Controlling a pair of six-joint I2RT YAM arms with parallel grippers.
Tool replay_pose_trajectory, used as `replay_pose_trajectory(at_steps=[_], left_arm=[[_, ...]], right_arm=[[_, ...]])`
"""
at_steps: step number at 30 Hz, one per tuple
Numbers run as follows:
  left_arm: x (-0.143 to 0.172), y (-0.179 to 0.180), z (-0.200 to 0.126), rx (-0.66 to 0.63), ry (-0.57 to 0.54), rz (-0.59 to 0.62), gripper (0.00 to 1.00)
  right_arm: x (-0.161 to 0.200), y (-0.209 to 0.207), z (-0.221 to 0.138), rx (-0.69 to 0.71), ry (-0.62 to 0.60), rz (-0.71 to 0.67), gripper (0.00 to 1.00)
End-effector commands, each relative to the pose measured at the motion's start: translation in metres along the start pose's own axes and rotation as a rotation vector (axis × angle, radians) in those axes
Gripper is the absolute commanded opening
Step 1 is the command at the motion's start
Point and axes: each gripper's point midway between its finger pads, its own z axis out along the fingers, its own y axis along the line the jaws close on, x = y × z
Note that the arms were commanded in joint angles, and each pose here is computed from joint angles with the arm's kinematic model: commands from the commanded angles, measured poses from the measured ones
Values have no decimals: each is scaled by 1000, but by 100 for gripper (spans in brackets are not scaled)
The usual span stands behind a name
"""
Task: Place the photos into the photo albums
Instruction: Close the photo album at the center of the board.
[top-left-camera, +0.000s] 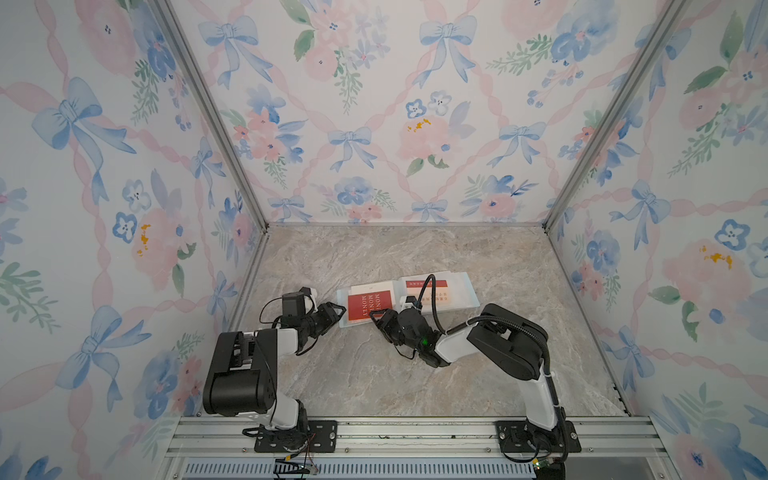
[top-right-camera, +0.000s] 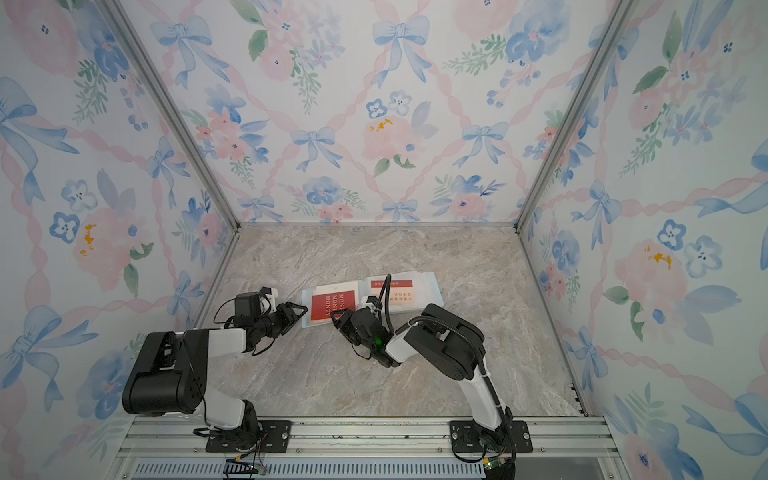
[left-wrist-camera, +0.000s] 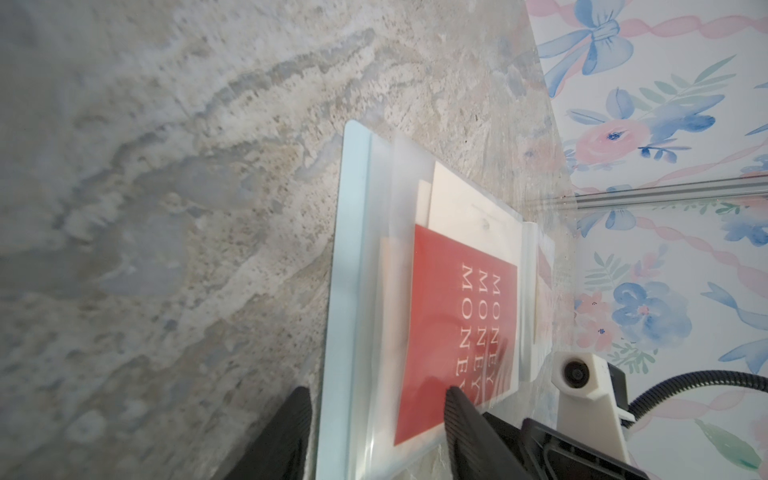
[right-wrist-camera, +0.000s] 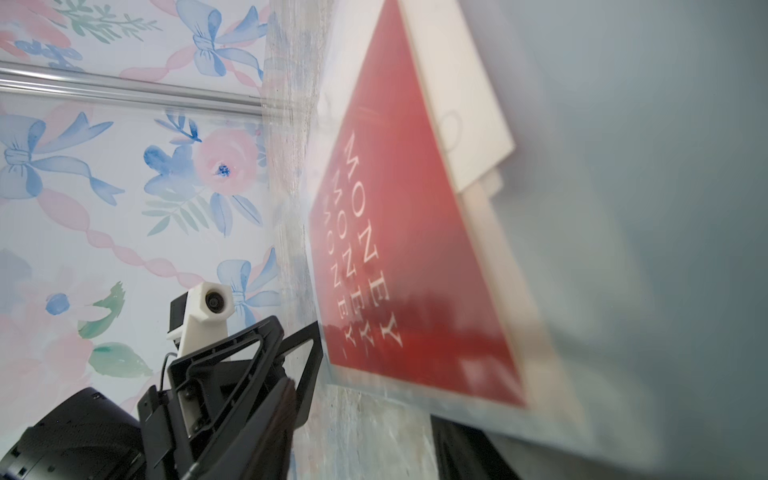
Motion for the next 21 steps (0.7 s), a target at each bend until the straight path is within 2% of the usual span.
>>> replay_pose_trajectory(at_steps=[1, 5, 7, 13, 21], left_arm=[[17, 18, -2, -70, 35, -61, 55], [12, 12, -4, -58, 22, -59, 55], [5, 9, -8, -71, -21, -33, 55], [-7, -4, -23, -61, -88, -8, 56], [-17, 7, -38, -67, -140, -57, 56]], right_arm=[[4, -31, 10, 68, -35, 19, 52], [3, -35, 14, 47, -56, 51, 51], [3, -32, 18, 19, -56, 66, 51], [1, -2, 29, -111, -53, 76, 47], [-8, 31, 13, -214, -75, 57, 47]])
